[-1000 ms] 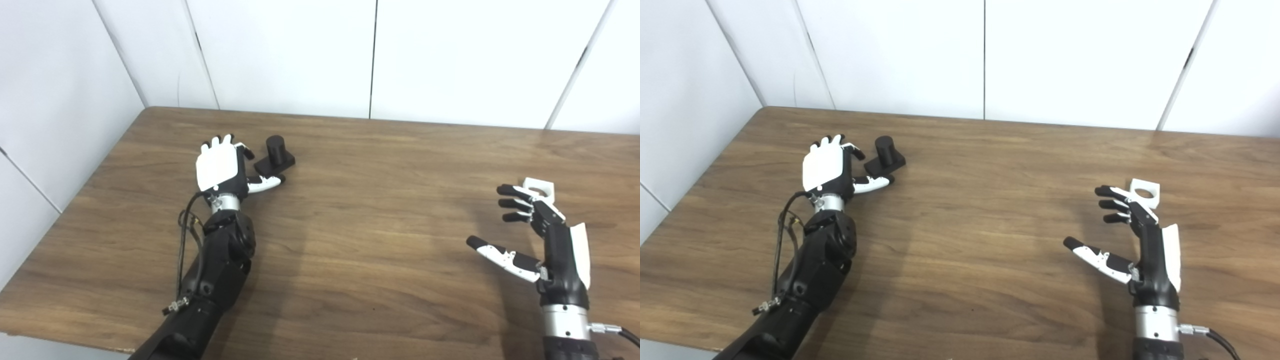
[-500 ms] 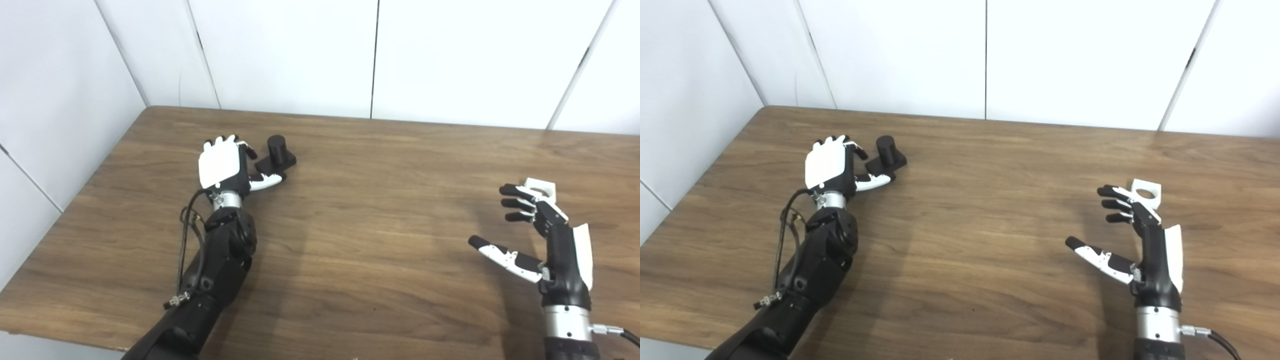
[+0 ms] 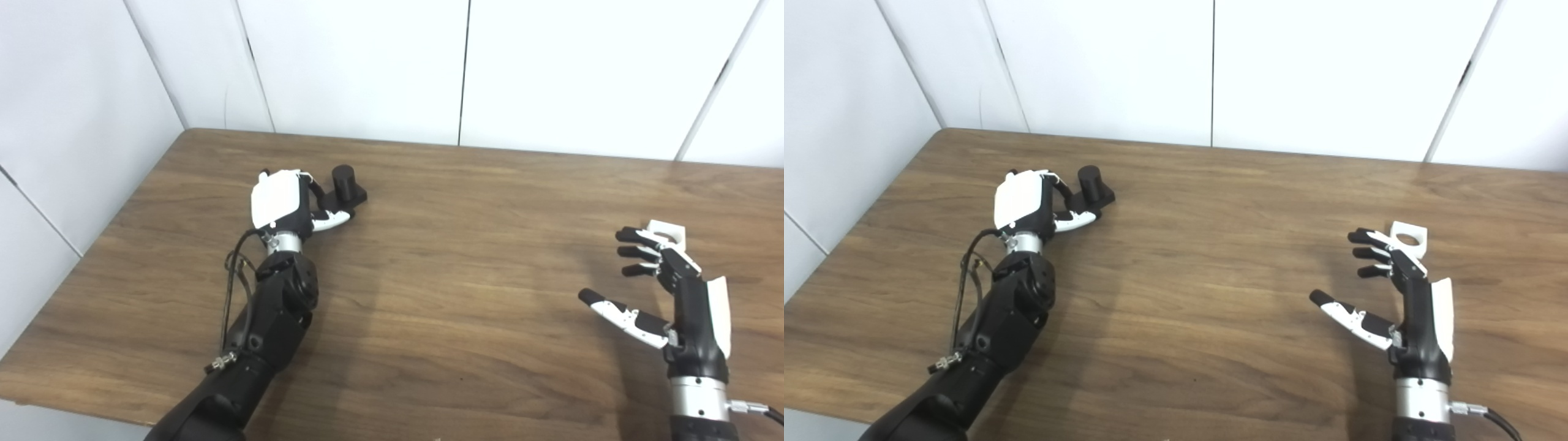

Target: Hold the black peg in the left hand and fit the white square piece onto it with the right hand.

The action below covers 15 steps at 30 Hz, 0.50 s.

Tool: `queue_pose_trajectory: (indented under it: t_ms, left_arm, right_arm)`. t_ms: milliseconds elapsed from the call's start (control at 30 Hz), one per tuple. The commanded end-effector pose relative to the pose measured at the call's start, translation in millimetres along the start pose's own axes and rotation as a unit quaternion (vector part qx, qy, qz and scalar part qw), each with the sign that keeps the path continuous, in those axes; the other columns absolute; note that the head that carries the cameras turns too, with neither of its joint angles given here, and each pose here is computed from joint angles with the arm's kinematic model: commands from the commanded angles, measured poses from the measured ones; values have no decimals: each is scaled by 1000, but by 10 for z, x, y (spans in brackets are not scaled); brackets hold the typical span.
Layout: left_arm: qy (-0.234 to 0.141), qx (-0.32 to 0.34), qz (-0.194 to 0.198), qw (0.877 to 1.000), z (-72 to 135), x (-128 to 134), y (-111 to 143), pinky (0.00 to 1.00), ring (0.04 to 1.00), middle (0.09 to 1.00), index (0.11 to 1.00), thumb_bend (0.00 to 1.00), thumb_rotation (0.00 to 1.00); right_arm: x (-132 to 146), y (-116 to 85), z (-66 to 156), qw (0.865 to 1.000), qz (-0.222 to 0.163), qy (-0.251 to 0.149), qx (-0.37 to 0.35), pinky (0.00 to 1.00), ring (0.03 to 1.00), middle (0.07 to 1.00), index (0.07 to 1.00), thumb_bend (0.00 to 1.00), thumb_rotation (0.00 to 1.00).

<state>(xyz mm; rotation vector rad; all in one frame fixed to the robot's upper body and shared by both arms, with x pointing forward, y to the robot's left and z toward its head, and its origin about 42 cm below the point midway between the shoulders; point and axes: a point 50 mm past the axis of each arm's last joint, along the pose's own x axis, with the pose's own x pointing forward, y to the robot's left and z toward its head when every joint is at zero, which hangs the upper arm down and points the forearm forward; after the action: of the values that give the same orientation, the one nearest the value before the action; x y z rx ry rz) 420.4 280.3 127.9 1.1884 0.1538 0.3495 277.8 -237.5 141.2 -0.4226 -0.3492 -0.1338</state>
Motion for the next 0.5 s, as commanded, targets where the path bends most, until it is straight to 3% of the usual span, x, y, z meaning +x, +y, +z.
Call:
queue_pose_trajectory:
  t_ms: [0,267,367,467]
  left_arm:
    - [12,25,-18,999,-108,66,13,1000,918,856,529,728,358]
    - [-9,37,-72,997,-98,88,77,1000,937,877,540,804,277]
    - [-16,55,-91,994,-92,107,101,1000,944,884,500,583,120]
    - [-26,73,-106,991,-94,130,111,1000,945,879,490,529,80]
  right_arm:
    - [-1,-207,-85,999,-12,-12,-42,550,672,762,671,634,86]
    - [-8,-214,-76,999,-14,-11,-44,551,678,764,671,623,123]
    - [-13,-210,-72,999,-13,-8,-48,560,682,764,672,621,132]
    - [-15,-204,-74,999,-12,-9,-49,550,677,764,672,615,130]
